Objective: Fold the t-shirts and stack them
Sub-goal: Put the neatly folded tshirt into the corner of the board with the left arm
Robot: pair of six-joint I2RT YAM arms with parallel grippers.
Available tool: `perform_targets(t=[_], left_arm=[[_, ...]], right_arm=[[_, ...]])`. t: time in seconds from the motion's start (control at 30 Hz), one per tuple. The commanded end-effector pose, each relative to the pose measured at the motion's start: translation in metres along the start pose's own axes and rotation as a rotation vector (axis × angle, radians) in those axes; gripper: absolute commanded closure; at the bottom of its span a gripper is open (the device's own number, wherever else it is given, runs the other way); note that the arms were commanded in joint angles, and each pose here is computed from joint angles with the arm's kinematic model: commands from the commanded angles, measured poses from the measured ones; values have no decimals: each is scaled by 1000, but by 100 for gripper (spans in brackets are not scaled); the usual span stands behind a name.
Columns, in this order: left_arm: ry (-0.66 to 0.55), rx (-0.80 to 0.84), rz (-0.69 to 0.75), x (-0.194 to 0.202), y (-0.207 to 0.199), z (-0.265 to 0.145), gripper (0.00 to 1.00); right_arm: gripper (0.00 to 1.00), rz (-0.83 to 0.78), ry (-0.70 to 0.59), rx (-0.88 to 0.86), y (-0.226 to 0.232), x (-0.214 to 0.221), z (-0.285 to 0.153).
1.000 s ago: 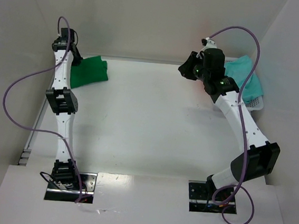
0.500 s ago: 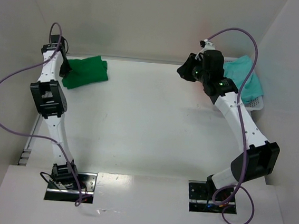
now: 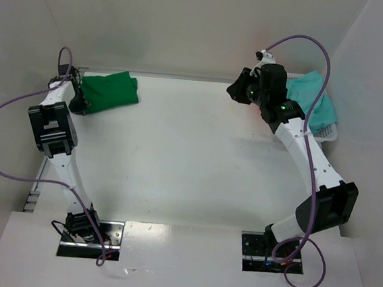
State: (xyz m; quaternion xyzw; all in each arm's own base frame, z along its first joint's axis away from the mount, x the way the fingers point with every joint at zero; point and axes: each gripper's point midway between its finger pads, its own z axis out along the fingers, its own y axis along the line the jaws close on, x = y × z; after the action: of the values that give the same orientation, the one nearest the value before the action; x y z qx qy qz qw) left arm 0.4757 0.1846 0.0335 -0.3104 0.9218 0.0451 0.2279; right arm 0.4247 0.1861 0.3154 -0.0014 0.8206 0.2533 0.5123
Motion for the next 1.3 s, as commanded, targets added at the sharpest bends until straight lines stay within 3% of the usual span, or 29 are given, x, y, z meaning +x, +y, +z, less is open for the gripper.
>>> perform_targets(t=[0.0,0.3,0.4,0.53,0.8,1.27], left_arm=[[-148,127,0,-47,-27,-43,84],[-222,245,-11,-67,-49,-65,57],[-198,278,-29,-62,-56,-49,57],[-128,271,-55,-43,-56,-17,65],[-116,146,-85,-32,-34,5,82],[-135,-1,-76,-35,7,0,84]], right_arm=[[75,-15,-49,-34,10,-14,-11],[75,-6,-49,-34,11,-14,-11],[75,-5,-41,-31,9,-10,-10],[75,-3,-37,-17,6,-9,-10],[75,-1,-22,-1,2,-5,-4],[75,-1,-22,-1,1,-2,-5]])
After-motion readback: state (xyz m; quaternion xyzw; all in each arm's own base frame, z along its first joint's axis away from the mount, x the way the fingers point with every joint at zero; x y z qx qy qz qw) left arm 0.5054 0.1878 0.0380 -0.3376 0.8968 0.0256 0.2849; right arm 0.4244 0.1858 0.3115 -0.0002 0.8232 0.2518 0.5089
